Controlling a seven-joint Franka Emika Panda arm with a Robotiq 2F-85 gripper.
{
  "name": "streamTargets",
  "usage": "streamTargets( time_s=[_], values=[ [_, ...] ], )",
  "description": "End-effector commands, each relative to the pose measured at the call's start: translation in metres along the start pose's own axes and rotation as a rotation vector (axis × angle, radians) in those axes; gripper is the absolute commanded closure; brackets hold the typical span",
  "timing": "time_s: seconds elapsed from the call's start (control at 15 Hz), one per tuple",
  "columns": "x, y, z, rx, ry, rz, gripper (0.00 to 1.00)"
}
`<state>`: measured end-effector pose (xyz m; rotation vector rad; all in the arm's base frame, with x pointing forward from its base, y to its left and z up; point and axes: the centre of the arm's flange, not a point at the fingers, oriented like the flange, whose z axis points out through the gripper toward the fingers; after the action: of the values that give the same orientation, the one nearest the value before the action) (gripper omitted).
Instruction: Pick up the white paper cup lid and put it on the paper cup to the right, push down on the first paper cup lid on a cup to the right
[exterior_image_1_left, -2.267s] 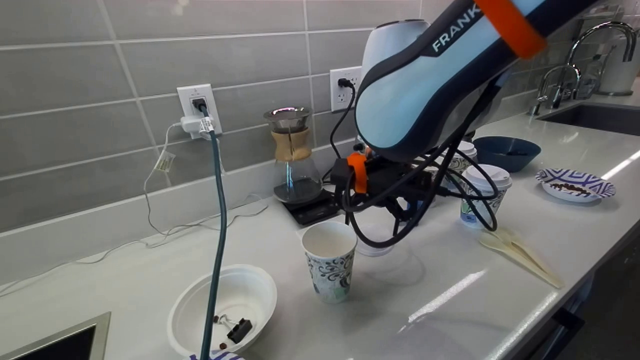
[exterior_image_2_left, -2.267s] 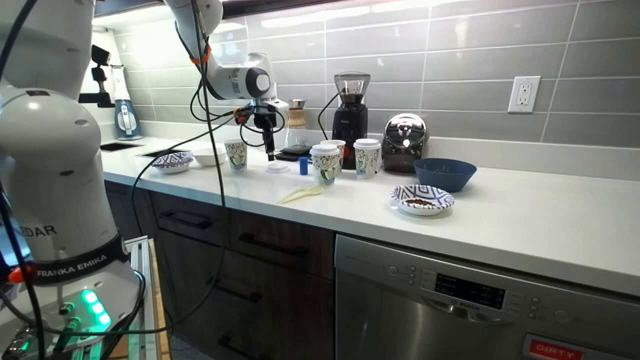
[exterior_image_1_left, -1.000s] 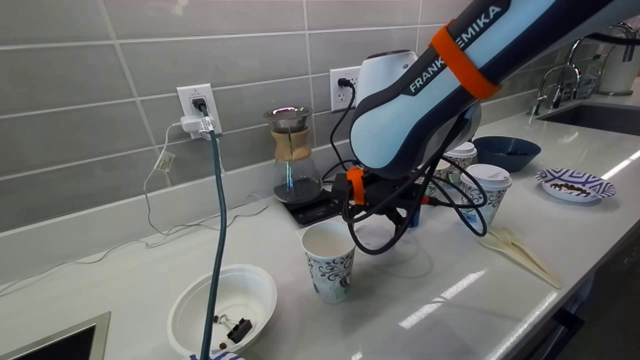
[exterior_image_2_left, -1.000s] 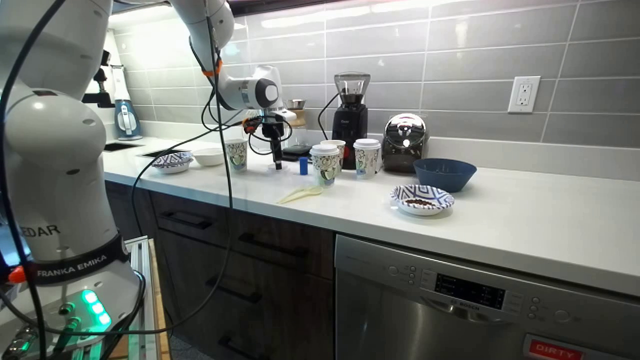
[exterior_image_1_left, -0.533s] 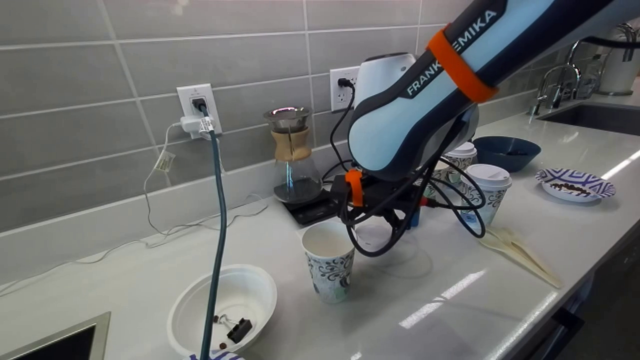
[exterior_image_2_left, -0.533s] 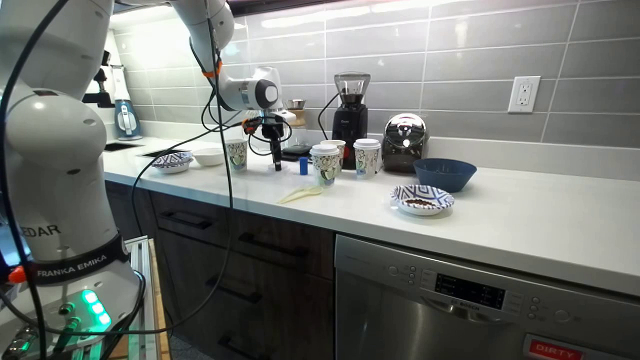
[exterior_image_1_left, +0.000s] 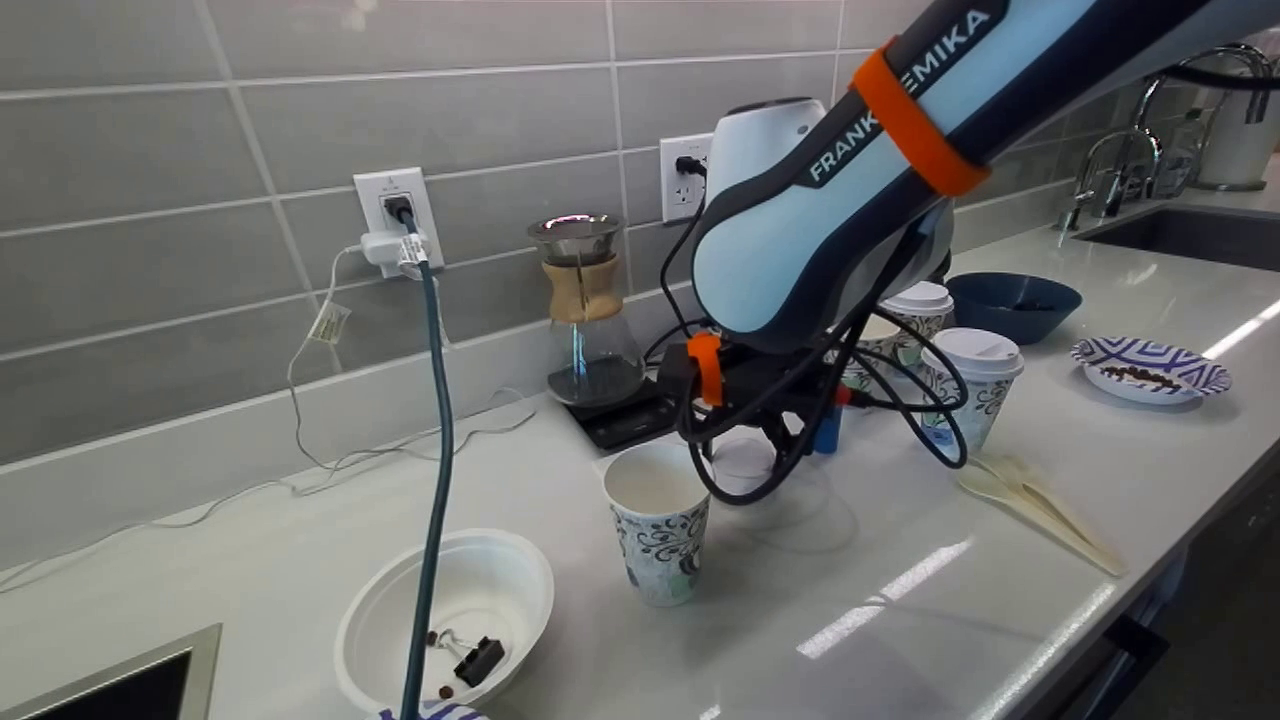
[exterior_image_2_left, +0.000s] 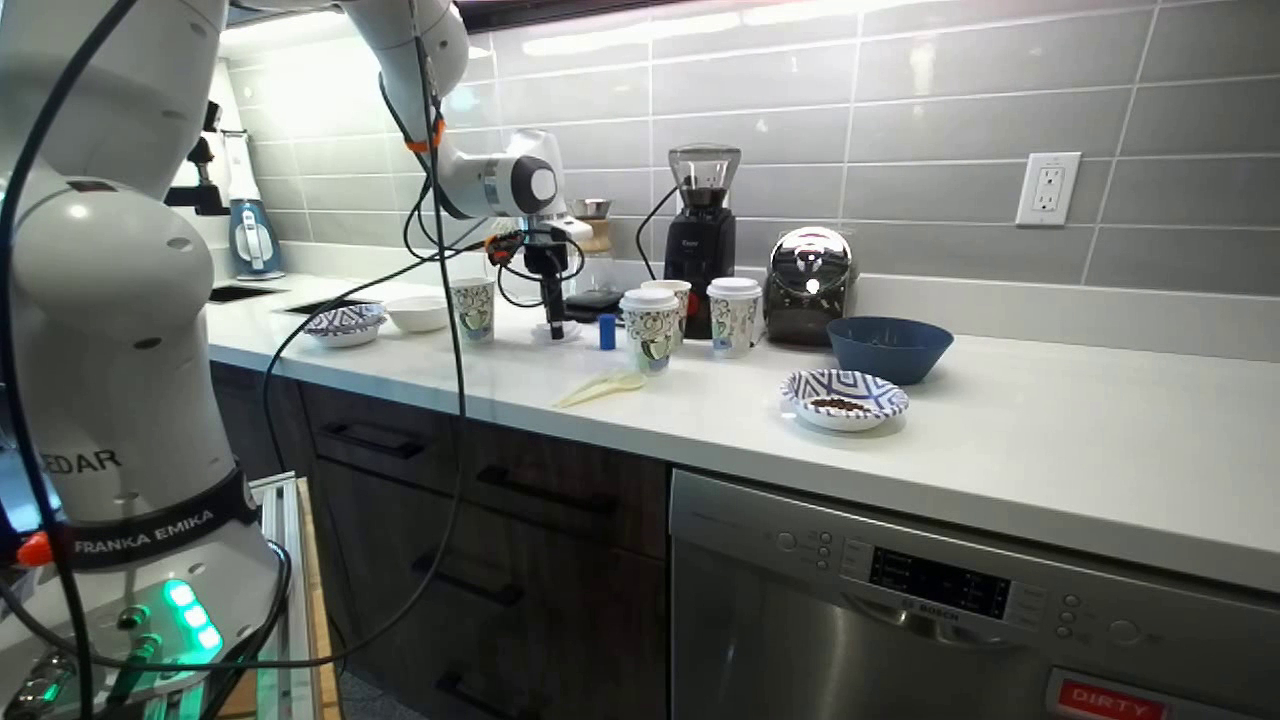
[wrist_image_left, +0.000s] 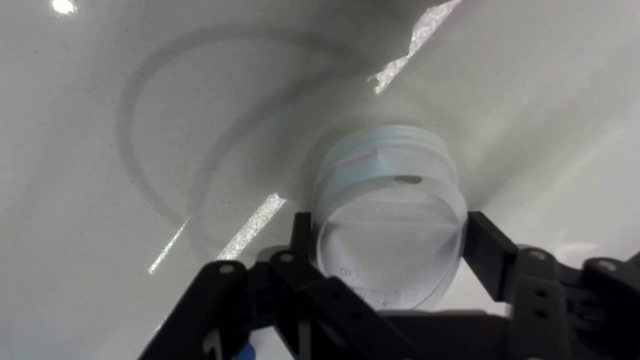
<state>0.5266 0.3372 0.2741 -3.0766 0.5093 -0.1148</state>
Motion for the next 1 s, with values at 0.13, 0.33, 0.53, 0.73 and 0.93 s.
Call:
streamTargets(
  time_s=[0.13,0.33,0.53,0.73,0.93],
  values=[
    [0.006,-0.007,-0.012,-0.003,0.026,0.018,0.26],
    [0.014,-0.007,-0.024,0.012,0.044,0.030,0.26],
    [0.025,-0.008,-0.042,0.026,0.070,0.044,0.28],
    [0.040,-0.005,-0.064,0.043,0.097,0.067,0.30],
    [0.054,0.005,-0.091,0.053,0.131,0.104,0.30]
  ],
)
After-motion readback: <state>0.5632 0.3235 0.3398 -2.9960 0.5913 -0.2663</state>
